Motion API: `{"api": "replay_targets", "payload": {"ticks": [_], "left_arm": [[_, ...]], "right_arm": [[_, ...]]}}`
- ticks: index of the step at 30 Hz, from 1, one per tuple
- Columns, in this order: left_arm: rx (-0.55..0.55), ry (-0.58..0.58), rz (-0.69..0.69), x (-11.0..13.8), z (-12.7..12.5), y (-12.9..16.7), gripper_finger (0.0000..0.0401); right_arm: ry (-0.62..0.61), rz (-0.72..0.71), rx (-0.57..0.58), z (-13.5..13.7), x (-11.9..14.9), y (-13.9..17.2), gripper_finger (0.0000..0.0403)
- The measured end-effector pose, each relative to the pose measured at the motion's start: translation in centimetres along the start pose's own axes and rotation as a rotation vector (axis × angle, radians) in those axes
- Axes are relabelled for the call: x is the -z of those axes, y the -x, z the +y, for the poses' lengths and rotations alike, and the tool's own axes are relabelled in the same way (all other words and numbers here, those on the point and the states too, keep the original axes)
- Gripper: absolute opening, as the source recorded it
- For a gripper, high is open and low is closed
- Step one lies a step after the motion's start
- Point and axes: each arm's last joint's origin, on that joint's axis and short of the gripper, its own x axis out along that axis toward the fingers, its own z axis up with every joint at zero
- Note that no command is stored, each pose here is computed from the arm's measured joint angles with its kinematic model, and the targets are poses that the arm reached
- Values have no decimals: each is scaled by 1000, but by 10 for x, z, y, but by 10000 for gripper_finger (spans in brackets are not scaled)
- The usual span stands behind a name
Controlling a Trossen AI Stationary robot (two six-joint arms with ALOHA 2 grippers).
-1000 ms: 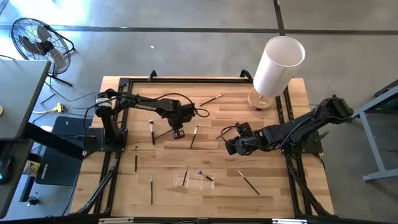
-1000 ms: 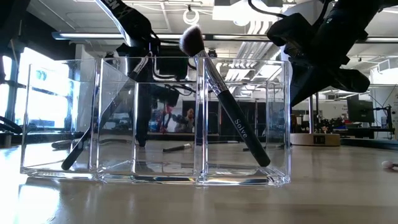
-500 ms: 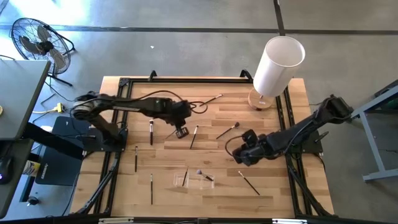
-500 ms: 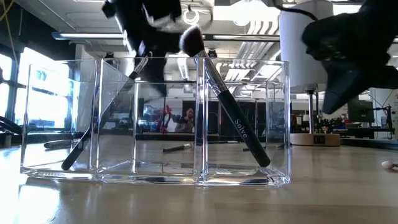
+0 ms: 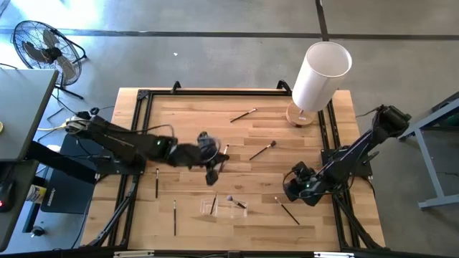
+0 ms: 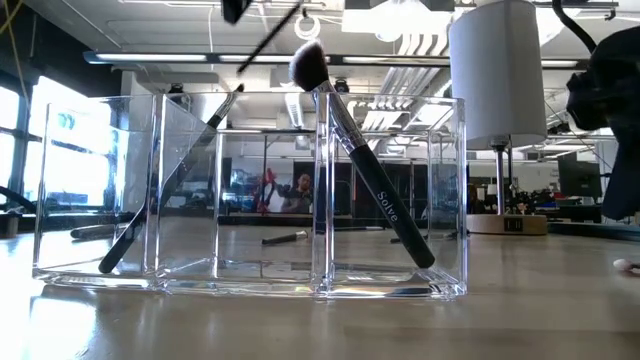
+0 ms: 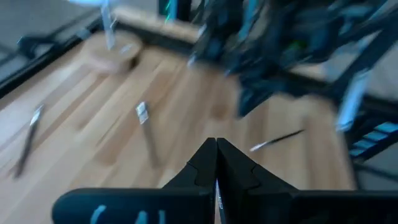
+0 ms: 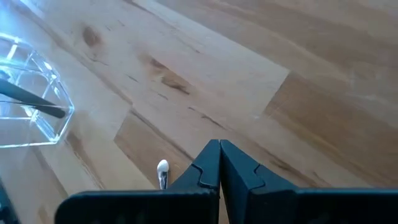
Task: Put items in baskets/containers
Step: Put the black eyeshadow brush into the transparent organizer
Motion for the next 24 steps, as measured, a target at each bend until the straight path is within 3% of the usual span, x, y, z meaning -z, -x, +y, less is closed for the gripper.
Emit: {"api": "replay_targets", "payload": {"ticks": [5,13,24], "left_arm": [[49,1,-75,8,-34,16,0],[82,-25,-123,39,-80,13,0],[35,-65,-81,81,-98,-23,0]], "right_arm": [[9,5,-44,-6,2,-4,0],[86,5,-87,-2,2,-4,0],[112,10,-133,3,3,-4,0]]}}
